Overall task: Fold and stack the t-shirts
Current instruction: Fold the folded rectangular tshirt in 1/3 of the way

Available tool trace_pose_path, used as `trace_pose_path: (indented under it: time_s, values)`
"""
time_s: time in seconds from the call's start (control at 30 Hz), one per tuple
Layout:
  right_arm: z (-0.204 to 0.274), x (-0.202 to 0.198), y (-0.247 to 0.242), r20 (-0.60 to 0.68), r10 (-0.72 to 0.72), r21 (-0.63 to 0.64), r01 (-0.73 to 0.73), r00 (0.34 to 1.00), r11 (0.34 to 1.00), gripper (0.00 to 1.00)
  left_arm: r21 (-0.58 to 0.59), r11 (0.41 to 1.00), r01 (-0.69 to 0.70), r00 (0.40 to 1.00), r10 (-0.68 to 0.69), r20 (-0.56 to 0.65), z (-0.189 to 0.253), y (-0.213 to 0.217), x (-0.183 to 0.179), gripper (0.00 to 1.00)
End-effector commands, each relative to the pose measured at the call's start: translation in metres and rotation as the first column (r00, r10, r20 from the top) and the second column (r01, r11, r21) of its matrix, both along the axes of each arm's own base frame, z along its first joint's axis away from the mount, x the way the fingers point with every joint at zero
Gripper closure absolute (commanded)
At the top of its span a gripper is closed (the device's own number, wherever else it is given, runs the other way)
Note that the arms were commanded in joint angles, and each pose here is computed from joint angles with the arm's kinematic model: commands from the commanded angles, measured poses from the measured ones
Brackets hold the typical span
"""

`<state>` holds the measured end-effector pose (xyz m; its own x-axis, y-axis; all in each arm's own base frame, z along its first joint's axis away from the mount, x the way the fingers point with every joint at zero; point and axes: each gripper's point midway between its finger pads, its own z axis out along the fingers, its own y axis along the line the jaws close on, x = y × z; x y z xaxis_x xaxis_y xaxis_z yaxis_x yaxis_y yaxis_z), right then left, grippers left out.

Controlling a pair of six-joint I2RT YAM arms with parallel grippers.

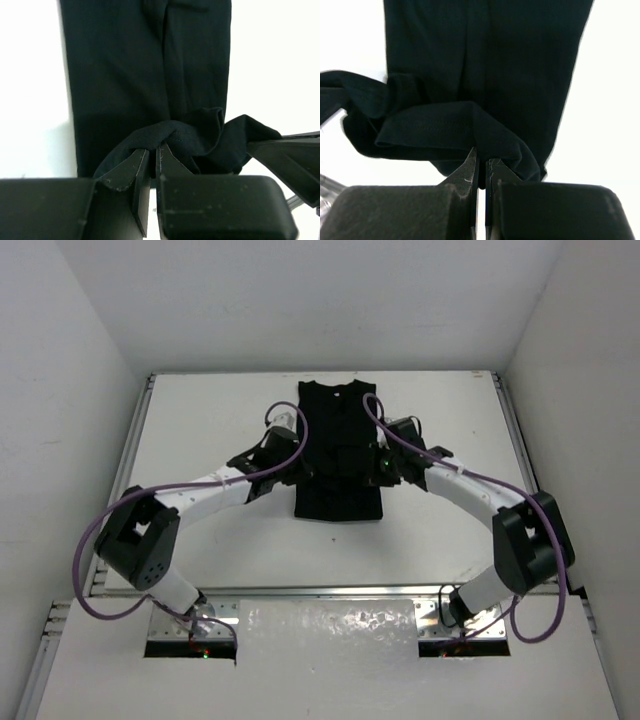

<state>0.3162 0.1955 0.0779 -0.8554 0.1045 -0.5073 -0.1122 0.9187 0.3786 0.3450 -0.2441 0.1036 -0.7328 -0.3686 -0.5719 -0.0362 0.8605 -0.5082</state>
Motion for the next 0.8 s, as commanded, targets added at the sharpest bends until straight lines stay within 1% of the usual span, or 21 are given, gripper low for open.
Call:
trace_pose_path:
  time_s: [0.0, 0.13, 0.23, 0.3, 0.43, 0.63, 0.67, 0.73, 0.77]
  values:
    - [0.022, 0.033, 0.011, 0.081, 0.031, 0.035, -0.034, 0.996, 0.999, 1.00, -0.055, 0.998, 0.009, 0.998, -0.005, 0.065, 0.021, -0.008, 0.030, 0.98]
    - [0.015, 0.052, 0.012, 0.058, 0.028, 0.028, -0.030, 0.998, 0.999, 1.00, -0.071, 0.997, -0.008, 0.997, 0.013, 0.070, 0.022, -0.011, 0.048, 0.98]
    - [0.013, 0.067, 0.013, 0.055, 0.024, 0.025, -0.025, 0.998, 0.999, 1.00, -0.068, 0.998, -0.017, 0.999, 0.020, 0.049, 0.011, -0.013, 0.058, 0.97]
    - [0.005, 0.075, 0.010, 0.039, 0.015, 0.015, -0.016, 0.999, 1.000, 1.00, -0.072, 0.997, -0.029, 0.999, 0.032, 0.040, 0.008, -0.009, 0.066, 0.97]
    - [0.006, 0.093, 0.008, 0.038, 0.008, 0.014, -0.008, 0.999, 1.000, 1.00, -0.093, 0.994, -0.050, 0.996, 0.056, 0.072, 0.010, -0.007, 0.088, 0.96]
    - [-0.006, 0.115, 0.002, 0.016, -0.004, -0.009, 0.004, 1.000, 1.000, 1.00, -0.081, 0.993, -0.082, 0.994, 0.087, 0.059, 0.001, 0.001, 0.111, 0.96]
    - [-0.006, 0.118, 0.003, 0.016, -0.006, -0.008, 0.007, 1.000, 1.000, 1.00, -0.075, 0.994, -0.083, 0.995, 0.087, 0.045, -0.005, 0.001, 0.113, 0.93]
    - [-0.016, 0.117, 0.001, -0.009, -0.009, -0.021, 0.008, 1.000, 1.000, 1.00, -0.087, 0.994, -0.065, 0.997, 0.069, 0.043, -0.003, -0.003, 0.117, 0.87]
    - [-0.017, 0.119, 0.001, -0.011, -0.013, -0.022, 0.013, 1.000, 1.000, 0.99, -0.080, 0.995, -0.066, 0.997, 0.069, 0.033, -0.009, -0.003, 0.118, 0.81]
